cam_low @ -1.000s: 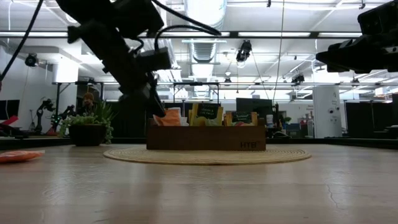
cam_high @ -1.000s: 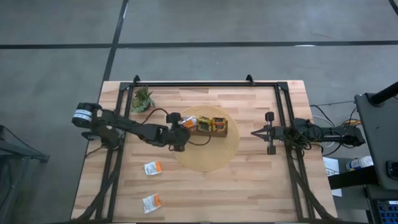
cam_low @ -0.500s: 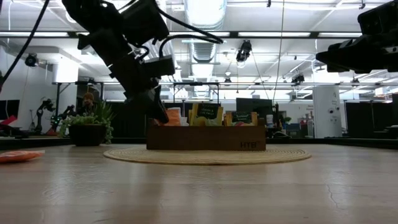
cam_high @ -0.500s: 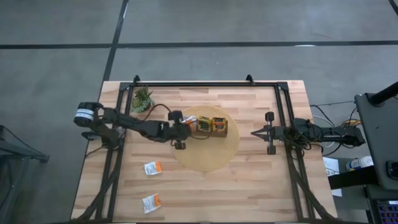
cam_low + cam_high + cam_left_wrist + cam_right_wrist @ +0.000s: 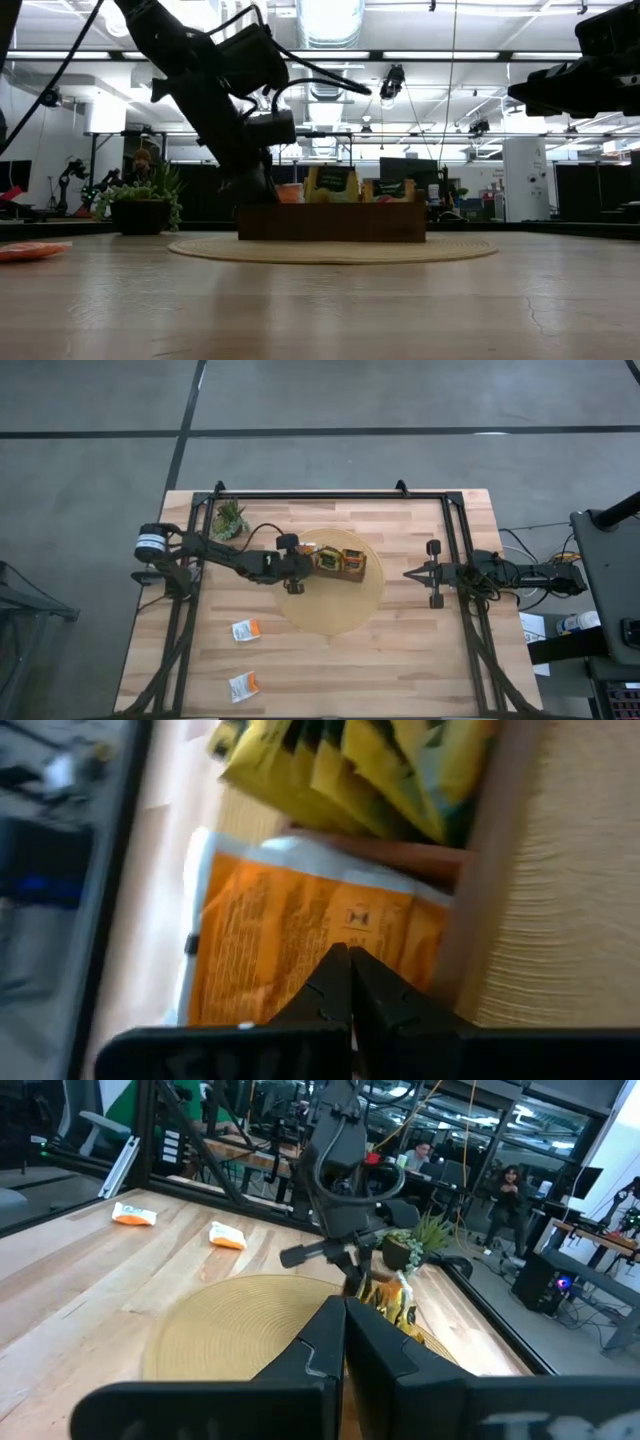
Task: Pick & Place Tea
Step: Put the white tea bag into the left section of the wooden organizer
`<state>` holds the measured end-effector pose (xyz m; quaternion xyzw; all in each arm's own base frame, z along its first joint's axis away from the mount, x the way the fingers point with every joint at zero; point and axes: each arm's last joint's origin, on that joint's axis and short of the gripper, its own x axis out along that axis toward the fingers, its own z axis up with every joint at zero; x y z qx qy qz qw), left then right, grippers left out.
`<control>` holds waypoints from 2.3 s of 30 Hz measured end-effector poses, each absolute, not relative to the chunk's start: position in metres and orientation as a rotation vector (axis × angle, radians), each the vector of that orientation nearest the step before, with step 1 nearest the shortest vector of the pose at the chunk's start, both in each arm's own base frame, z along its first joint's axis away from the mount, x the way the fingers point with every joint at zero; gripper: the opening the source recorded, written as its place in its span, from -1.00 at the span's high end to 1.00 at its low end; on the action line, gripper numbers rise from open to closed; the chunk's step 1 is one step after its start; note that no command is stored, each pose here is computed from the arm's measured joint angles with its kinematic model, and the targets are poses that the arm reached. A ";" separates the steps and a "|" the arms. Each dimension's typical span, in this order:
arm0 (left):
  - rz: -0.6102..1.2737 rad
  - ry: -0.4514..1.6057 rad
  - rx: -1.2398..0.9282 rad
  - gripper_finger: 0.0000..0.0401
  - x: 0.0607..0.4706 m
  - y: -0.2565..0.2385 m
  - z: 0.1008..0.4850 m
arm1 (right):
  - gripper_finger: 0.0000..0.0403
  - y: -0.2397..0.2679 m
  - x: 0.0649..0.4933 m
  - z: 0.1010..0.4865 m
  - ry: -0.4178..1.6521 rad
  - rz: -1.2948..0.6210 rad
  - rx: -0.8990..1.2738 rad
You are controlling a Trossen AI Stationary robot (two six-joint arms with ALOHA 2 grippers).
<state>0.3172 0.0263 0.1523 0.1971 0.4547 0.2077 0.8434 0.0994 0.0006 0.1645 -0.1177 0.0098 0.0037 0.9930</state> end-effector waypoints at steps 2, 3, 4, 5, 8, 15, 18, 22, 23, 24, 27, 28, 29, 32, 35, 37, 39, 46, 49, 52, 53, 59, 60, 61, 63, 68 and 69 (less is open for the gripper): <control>0.502 0.977 0.467 1.00 0.316 0.027 0.151 | 0.96 0.001 0.099 0.165 0.020 0.007 -0.236; 0.541 0.982 0.492 1.00 0.315 0.027 0.151 | 0.96 0.001 0.099 0.165 0.020 0.007 -0.236; 0.579 0.985 0.515 1.00 0.315 0.027 0.151 | 0.96 0.001 0.099 0.164 0.020 0.008 -0.236; 0.606 0.986 0.532 1.00 0.314 0.027 0.151 | 0.96 0.001 0.099 0.165 0.020 0.008 -0.236; 0.568 0.990 0.525 1.00 0.314 0.026 0.151 | 0.96 0.001 0.099 0.164 0.020 0.008 -0.236; 0.265 0.966 0.346 1.00 0.317 0.013 0.153 | 0.96 0.001 0.099 0.164 0.020 0.008 -0.236; 0.265 0.977 0.322 1.00 0.316 0.010 0.156 | 0.96 0.001 0.099 0.165 0.019 0.007 -0.236; 0.282 1.003 0.287 1.00 0.314 0.010 0.158 | 0.96 0.001 0.099 0.165 0.018 0.007 -0.236; 0.289 1.011 0.283 1.00 0.313 0.010 0.159 | 0.96 0.001 0.099 0.165 0.018 0.007 -0.236; 0.298 1.022 0.283 1.00 0.313 0.010 0.159 | 0.96 0.001 0.099 0.165 0.018 0.007 -0.236; 0.321 1.035 0.289 1.00 0.311 0.010 0.158 | 0.96 0.001 0.099 0.165 0.018 0.007 -0.236; 0.321 1.033 0.288 1.00 0.311 0.010 0.159 | 0.96 0.001 0.099 0.165 0.018 0.007 -0.236; 0.321 1.032 0.289 1.00 0.312 0.009 0.160 | 0.96 0.001 0.099 0.165 0.018 0.007 -0.236; 0.352 1.024 0.321 1.00 0.314 0.006 0.163 | 0.96 0.001 0.099 0.165 0.019 0.007 -0.236; 0.454 1.015 0.455 1.00 0.314 0.000 0.166 | 0.96 0.001 0.099 0.165 0.018 0.007 -0.236; 0.525 1.002 0.550 1.00 0.314 -0.004 0.168 | 0.96 0.001 0.099 0.165 0.019 0.007 -0.236; 0.545 0.999 0.602 1.00 0.313 -0.009 0.169 | 0.96 0.001 0.099 0.165 0.018 0.007 -0.236; 0.465 0.963 0.582 1.00 0.317 -0.022 0.173 | 0.96 0.001 0.099 0.165 0.019 0.007 -0.236; 0.454 0.953 0.587 1.00 0.318 -0.027 0.175 | 0.96 0.001 0.099 0.165 0.019 0.007 -0.236; 0.434 0.953 0.600 1.00 0.317 -0.034 0.177 | 0.96 0.001 0.099 0.165 0.018 0.007 -0.236; 0.425 0.960 0.607 1.00 0.316 -0.036 0.178 | 0.96 0.001 0.099 0.165 0.019 0.007 -0.236; 0.401 0.964 0.599 1.00 0.306 -0.051 0.192 | 0.96 0.001 0.099 0.164 0.020 0.008 -0.236; 0.397 0.960 0.592 1.00 0.303 -0.054 0.195 | 0.96 0.001 0.099 0.164 0.020 0.007 -0.236; 0.396 0.956 0.584 1.00 0.301 -0.056 0.197 | 0.96 0.001 0.099 0.164 0.020 0.007 -0.236; 0.395 0.946 0.569 1.00 0.296 -0.061 0.202 | 0.96 0.001 0.099 0.165 0.020 0.008 -0.236; 0.395 0.915 0.518 1.00 0.284 -0.074 0.211 | 0.96 0.001 0.099 0.165 0.019 0.007 -0.236; 0.400 0.904 0.508 1.00 0.282 -0.076 0.213 | 0.96 0.001 0.099 0.165 0.019 0.007 -0.236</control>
